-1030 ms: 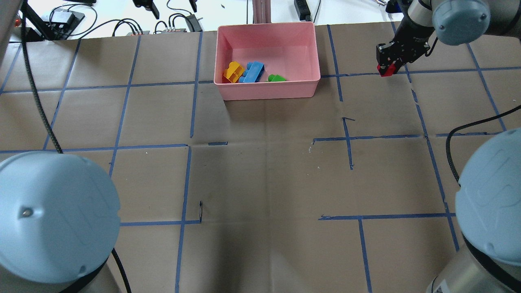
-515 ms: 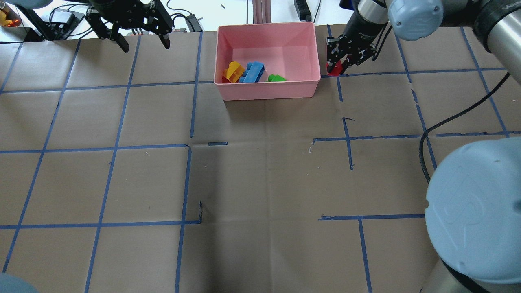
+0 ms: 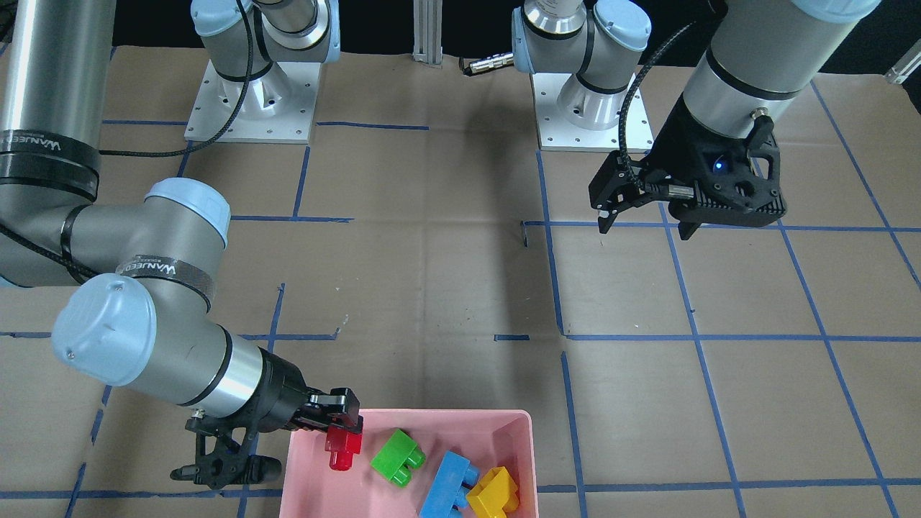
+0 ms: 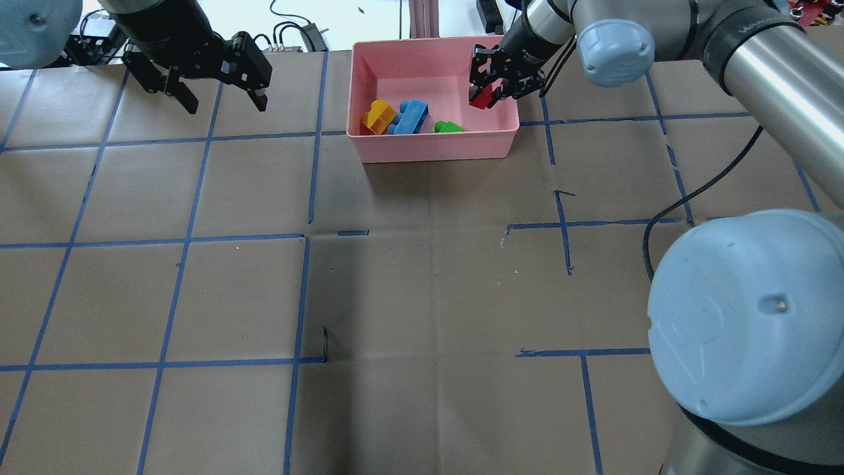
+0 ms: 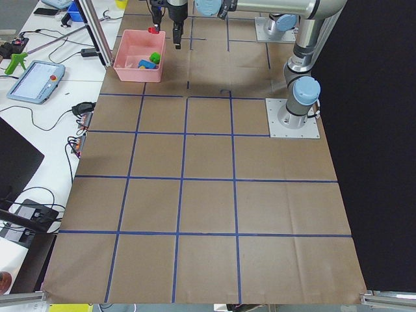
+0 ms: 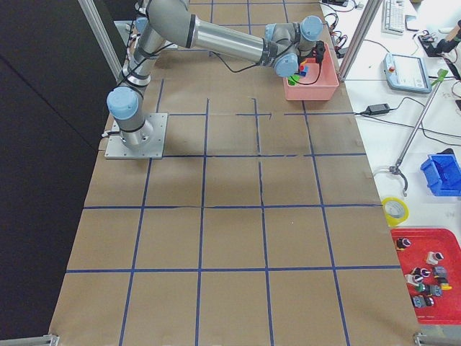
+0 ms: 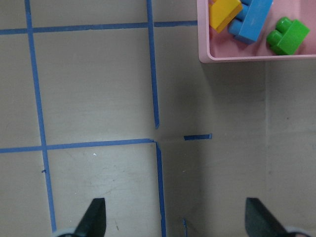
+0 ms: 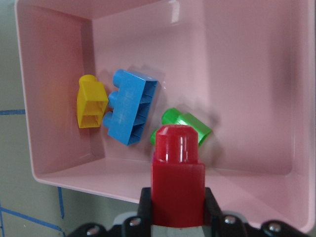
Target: Put all blocks into box
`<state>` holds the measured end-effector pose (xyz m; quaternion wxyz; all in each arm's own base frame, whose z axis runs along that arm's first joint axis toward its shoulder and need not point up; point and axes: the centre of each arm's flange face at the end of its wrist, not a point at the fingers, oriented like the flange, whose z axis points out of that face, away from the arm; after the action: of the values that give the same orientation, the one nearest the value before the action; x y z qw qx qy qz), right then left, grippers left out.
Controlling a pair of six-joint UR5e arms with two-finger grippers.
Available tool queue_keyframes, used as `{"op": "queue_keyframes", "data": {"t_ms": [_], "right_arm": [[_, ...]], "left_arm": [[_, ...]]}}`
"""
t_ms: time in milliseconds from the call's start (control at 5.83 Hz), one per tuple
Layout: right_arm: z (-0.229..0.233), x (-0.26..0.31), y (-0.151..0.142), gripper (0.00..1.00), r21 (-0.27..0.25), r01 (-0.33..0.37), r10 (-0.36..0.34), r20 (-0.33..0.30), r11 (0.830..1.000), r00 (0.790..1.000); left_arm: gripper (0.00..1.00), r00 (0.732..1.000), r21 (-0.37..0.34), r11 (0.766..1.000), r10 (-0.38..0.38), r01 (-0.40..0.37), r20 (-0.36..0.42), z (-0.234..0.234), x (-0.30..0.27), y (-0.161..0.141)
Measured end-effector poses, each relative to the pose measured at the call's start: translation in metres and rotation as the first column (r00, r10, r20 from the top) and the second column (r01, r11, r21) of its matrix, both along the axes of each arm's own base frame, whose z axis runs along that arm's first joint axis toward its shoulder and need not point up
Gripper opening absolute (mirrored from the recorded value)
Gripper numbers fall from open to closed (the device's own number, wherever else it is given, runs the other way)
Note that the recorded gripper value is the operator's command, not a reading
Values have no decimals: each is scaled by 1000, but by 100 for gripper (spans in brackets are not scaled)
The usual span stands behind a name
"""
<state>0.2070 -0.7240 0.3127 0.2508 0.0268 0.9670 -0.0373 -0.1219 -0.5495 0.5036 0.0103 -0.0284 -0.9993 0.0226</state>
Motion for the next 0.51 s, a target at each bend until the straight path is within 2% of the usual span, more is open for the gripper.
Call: {"op": "queue_keyframes", "data": {"t_ms": [343, 515], "right_arm": [[6, 6, -21, 99, -49, -5, 6, 26, 999, 1000], [5, 7, -24, 100, -59, -12, 13, 17, 998, 1000]], "left_arm": [[99, 1000, -34, 999, -1, 1, 15, -1, 0, 7], [99, 1000, -38, 999, 0, 1, 16, 1, 1, 7]]}}
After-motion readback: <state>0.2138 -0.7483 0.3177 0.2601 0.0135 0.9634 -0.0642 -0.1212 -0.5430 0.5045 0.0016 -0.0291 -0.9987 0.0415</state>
